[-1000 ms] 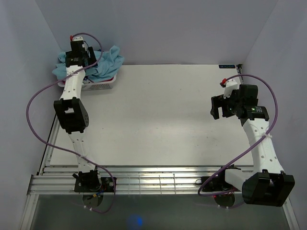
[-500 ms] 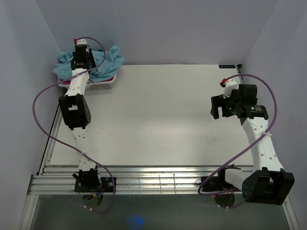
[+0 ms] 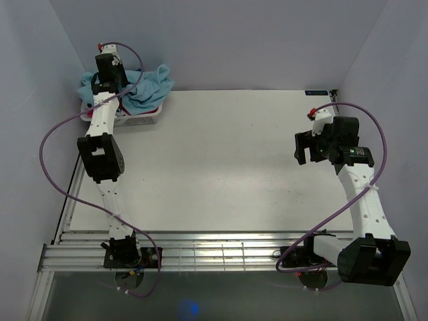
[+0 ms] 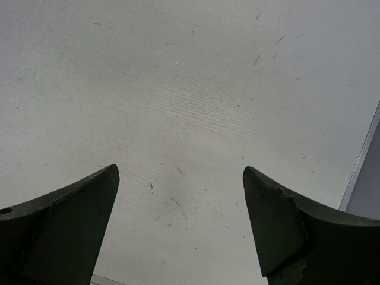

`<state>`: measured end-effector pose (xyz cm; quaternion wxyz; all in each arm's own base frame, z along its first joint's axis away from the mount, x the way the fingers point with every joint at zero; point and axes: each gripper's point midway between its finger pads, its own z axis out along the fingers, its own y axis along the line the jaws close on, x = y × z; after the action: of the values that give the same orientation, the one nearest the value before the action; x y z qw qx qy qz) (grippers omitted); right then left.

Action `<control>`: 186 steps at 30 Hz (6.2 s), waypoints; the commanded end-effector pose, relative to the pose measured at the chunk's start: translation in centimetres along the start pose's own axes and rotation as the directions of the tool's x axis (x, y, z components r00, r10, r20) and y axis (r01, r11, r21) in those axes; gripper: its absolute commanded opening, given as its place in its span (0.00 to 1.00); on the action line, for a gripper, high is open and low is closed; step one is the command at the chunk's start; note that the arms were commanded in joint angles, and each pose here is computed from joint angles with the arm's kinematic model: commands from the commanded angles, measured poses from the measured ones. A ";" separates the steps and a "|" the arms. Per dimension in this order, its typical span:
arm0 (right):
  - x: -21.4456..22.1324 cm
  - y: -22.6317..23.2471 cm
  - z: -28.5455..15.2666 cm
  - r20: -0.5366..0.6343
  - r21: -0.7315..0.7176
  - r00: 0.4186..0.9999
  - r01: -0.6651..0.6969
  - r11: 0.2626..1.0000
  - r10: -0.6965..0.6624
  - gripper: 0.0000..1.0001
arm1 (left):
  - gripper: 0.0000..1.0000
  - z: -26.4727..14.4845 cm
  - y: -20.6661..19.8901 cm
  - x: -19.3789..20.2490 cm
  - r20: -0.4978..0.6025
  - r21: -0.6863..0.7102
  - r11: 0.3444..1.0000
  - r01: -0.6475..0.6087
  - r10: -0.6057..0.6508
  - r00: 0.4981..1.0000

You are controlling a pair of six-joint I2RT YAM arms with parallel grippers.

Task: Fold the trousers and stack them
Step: Grab the trousers from the pile, then move the trousers to the center of the board

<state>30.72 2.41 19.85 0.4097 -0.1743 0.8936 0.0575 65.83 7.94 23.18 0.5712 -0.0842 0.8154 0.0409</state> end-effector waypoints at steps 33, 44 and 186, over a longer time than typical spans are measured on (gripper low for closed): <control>-10.7 2.4 -7.3 0.429 -0.021 0.884 0.213 0.977 -0.184 0.90 | 0.00 -52.7 -25.4 -27.0 0.278 0.957 0.097 -0.272 -0.569 0.774; -15.5 7.5 -13.5 0.667 -0.154 0.727 0.347 0.925 -0.162 0.90 | 0.00 -51.8 -28.7 -28.6 0.250 0.960 0.059 -0.275 -0.626 0.739; 4.4 -10.2 9.0 -0.150 -0.033 0.947 -0.293 0.956 0.285 0.88 | 0.98 -49.7 -34.9 22.4 -0.022 0.984 -0.132 0.117 0.567 0.823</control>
<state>36.14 -5.14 9.48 0.2940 -0.0570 0.9431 0.1443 21.54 -37.44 20.04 0.2721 0.4374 0.7083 -0.4826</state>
